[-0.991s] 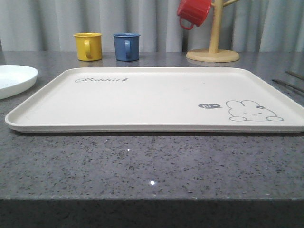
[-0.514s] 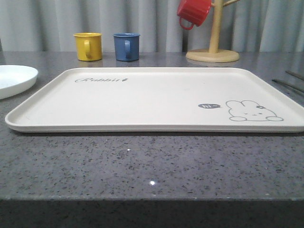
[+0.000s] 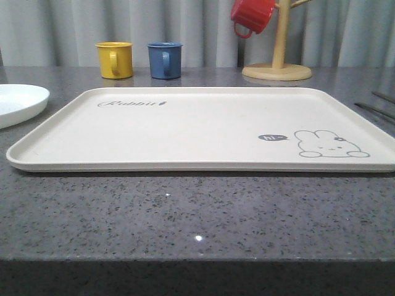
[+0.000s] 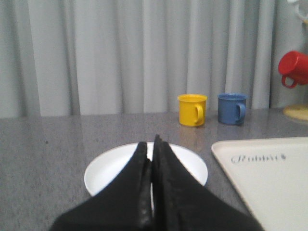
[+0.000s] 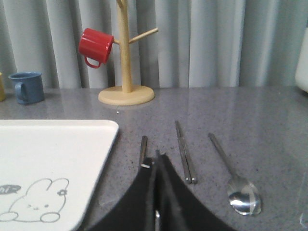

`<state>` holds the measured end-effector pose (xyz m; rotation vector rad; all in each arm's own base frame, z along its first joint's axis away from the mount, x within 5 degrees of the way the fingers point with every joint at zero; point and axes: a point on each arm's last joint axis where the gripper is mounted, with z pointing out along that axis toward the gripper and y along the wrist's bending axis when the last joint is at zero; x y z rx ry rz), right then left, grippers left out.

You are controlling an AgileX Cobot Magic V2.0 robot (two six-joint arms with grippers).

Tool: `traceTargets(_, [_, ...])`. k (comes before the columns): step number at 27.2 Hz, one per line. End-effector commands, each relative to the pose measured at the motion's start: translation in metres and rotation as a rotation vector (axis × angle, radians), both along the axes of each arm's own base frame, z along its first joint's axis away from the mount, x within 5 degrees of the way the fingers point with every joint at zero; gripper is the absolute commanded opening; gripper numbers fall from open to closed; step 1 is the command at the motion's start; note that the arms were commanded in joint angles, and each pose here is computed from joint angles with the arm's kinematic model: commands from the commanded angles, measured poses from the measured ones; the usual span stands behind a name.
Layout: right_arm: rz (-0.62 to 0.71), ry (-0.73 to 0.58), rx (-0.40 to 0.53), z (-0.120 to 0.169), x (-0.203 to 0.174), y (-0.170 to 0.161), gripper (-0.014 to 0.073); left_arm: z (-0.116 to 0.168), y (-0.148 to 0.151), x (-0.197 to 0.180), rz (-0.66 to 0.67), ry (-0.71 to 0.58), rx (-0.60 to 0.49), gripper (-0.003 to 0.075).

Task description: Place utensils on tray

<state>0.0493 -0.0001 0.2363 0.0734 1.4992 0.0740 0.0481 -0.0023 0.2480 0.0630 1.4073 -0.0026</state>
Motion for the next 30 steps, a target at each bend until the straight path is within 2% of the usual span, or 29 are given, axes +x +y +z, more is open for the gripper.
traceTargets(1, [-0.001, -0.081, -0.013, 0.046, -0.011, 0.0, -0.0067, 0.053, 0.0, -0.017, -0.011, -0.136, -0.018, -0.002])
traceTargets(7, [-0.004, 0.031, -0.018, 0.097, -0.007, 0.0, -0.0067, 0.115, 0.0, -0.022, -0.014, -0.049, -0.013, -0.002])
traceTargets(10, [-0.005, 0.111, -0.017, 0.115, 0.001, 0.0, -0.0067, 0.138, 0.0, -0.014, -0.015, 0.05, -0.007, -0.002])
traceTargets(13, [-0.005, 0.233, -0.017, 0.122, 0.012, -0.001, -0.0067, 0.149, -0.001, -0.001, -0.016, 0.176, 0.0, -0.002])
traceTargets(19, [-0.004, 0.392, -0.017, 0.11, 0.036, -0.001, -0.0067, 0.142, -0.003, 0.028, -0.016, 0.336, 0.008, -0.002])
traceTargets(28, [-0.004, 0.47, -0.017, 0.103, 0.048, -0.001, -0.0066, 0.131, -0.004, 0.051, -0.016, 0.465, 0.014, -0.002])
traceTargets(30, [-0.004, 0.469, -0.019, 0.103, 0.048, -0.001, -0.0032, 0.13, -0.004, 0.054, -0.016, 0.479, 0.014, -0.0019])
